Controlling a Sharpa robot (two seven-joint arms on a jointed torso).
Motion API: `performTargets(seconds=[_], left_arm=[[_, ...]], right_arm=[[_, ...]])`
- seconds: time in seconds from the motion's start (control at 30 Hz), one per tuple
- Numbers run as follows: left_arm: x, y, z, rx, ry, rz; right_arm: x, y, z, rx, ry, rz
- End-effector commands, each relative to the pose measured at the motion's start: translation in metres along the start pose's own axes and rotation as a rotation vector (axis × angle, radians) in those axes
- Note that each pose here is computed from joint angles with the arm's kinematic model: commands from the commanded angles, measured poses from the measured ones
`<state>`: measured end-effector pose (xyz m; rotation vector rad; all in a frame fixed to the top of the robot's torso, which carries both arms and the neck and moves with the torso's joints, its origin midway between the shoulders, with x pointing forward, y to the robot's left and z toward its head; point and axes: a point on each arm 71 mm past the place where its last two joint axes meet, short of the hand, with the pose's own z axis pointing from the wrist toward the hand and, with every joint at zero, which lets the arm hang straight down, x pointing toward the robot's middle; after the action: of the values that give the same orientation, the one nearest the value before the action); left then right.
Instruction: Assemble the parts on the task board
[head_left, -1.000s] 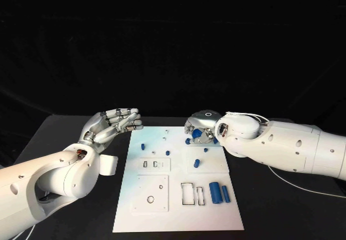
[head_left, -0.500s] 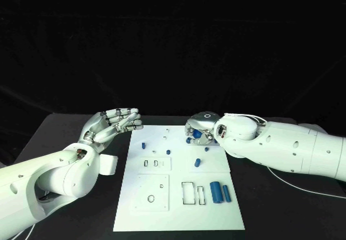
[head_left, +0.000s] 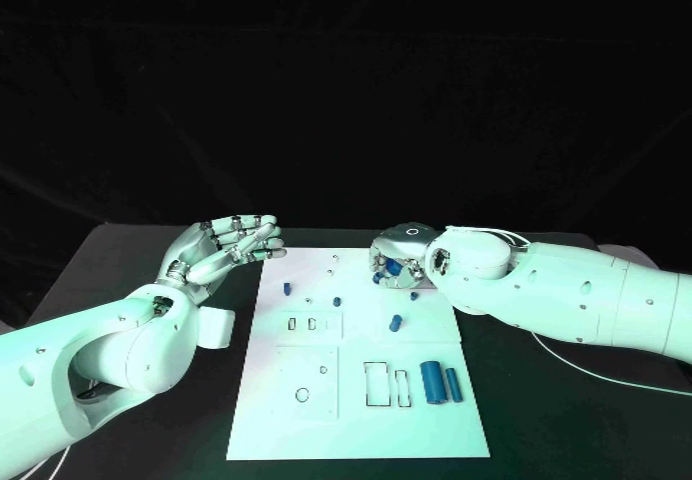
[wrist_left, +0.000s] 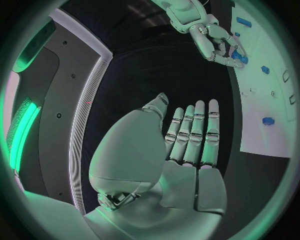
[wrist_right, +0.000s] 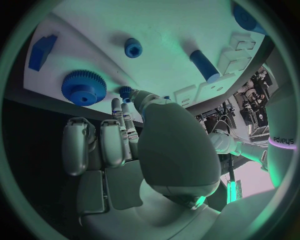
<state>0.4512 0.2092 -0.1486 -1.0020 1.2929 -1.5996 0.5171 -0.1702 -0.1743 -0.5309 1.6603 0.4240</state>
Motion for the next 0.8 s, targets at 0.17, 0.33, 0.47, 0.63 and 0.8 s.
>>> performTargets(seconds=[0.17, 0.33, 0.47, 0.63, 0.8], left_arm=[[0.0024, -0.0012, 0.0006, 0.005, 0.022, -0.01], [0.0024, -0.001, 0.0008, 0.003, 0.022, -0.01], [0.0024, -0.0008, 0.0009, 0.001, 0.022, -0.01], [0.0023, -0.0006, 0.0011, -0.001, 0.022, -0.01], [0.0024, -0.0004, 0.0012, -0.003, 0.023, -0.011]], right_arm=[[0.0034, -0.0004, 0.0009, 0.0, 0.02, -0.011], [0.0045, 0.0005, 0.0014, -0.004, 0.016, -0.003], [0.0045, 0.0001, 0.0015, -0.004, 0.009, 0.006], [0.0043, -0.001, 0.0012, -0.001, 0.002, 0.013], [0.004, -0.0015, 0.0014, 0.002, -0.005, 0.016]])
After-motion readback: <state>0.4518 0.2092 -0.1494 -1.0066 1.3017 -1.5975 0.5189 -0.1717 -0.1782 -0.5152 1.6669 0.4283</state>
